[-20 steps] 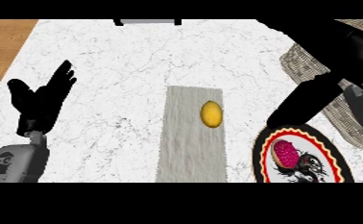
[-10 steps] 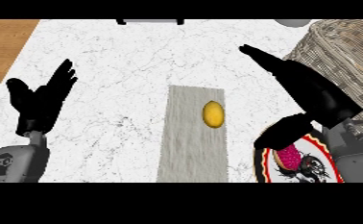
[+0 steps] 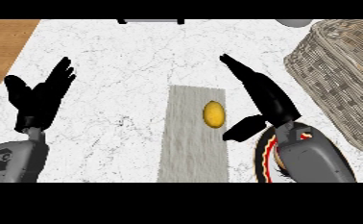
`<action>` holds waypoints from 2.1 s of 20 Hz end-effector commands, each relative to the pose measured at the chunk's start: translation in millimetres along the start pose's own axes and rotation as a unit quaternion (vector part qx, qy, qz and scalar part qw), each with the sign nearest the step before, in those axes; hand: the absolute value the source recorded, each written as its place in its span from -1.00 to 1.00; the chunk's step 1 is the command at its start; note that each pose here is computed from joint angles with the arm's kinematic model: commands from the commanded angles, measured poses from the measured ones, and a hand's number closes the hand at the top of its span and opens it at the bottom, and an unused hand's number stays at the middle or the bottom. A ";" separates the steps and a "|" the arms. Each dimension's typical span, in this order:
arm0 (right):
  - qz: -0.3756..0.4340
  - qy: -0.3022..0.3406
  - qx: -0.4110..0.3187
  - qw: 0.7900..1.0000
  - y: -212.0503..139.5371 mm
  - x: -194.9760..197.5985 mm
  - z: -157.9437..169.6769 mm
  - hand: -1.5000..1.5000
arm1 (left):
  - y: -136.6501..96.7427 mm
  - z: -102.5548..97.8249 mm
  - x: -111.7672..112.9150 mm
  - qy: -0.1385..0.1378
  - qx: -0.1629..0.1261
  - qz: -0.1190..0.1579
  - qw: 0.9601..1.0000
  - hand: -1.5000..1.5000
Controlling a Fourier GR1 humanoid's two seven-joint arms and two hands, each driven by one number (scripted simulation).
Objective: Pick the lemon from the placemat and place it in the basket
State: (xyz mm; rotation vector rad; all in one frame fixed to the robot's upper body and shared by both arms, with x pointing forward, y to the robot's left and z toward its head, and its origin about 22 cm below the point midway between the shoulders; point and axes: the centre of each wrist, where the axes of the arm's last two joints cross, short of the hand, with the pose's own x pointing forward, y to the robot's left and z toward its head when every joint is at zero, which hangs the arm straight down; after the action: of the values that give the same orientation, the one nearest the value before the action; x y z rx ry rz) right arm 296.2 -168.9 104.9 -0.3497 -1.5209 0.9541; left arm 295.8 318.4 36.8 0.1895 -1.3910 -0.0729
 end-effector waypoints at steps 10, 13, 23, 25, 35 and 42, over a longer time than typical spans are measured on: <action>0.049 0.060 0.069 0.995 51.1 -46.6 -37.7 -1.00 | -4.5 4.8 6.3 0.002 -0.002 -0.004 1.000 0.00; 0.056 0.056 0.070 0.994 58.5 -51.8 -28.3 -1.00 | 3.2 -6.5 5.3 0.006 -0.006 0.002 1.000 0.00; 0.016 0.031 0.078 0.996 55.1 -61.4 -22.7 -1.00 | 3.0 2.0 -2.7 0.007 -0.003 -0.005 1.000 0.00; 0.016 0.016 0.080 0.997 45.1 -53.7 -11.0 -1.00 | -11.0 0.7 10.5 0.007 0.003 0.007 1.000 0.00; 0.050 0.037 0.072 0.996 74.8 -46.8 -21.8 -1.00 | 9.9 4.2 -4.1 0.000 0.005 0.003 1.000 0.00; 0.078 0.035 0.082 0.993 96.9 -54.2 -19.2 -1.00 | 18.7 -3.8 20.1 0.008 -0.002 -0.003 1.000 0.00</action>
State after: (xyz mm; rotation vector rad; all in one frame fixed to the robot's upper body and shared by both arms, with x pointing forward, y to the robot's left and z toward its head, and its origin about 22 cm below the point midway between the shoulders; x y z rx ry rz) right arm 302.8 -143.8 0.8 -0.3702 -1.3560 1.1470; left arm 294.5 320.4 41.3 0.1888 -1.3814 -0.0752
